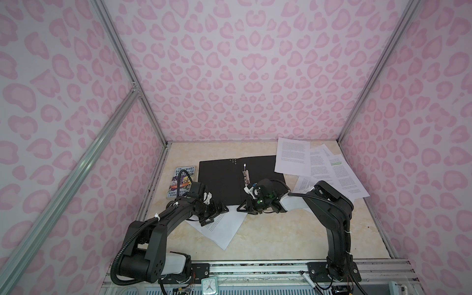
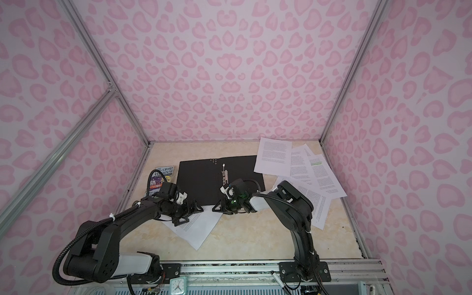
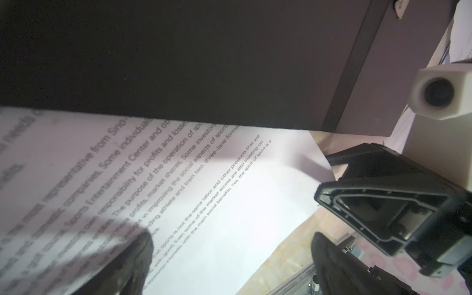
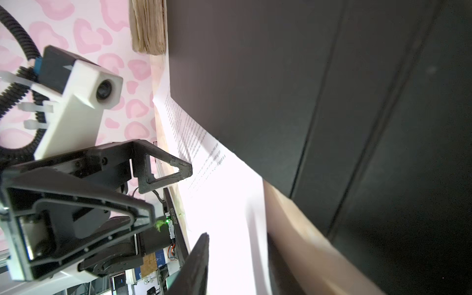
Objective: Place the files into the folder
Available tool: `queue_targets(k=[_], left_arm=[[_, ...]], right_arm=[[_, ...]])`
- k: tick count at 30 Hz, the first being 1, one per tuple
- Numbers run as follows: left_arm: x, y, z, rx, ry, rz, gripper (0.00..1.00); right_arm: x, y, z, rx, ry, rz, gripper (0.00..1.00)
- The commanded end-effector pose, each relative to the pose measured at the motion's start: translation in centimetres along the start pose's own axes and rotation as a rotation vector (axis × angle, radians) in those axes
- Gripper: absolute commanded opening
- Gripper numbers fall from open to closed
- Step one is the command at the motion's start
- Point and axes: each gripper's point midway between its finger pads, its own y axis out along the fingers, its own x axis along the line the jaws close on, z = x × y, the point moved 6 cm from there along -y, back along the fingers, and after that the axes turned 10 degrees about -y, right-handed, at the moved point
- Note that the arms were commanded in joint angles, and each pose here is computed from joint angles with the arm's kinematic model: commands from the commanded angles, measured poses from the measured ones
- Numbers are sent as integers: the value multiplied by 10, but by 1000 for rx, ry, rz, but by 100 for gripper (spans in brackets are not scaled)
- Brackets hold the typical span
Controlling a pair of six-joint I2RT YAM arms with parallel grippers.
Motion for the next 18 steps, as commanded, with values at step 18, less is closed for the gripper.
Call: queue_targets(k=[18], left_arm=[[-64, -66, -10, -80, 130, 205, 97]], right_arm=[[9, -32, 34, 45, 81, 234, 0]])
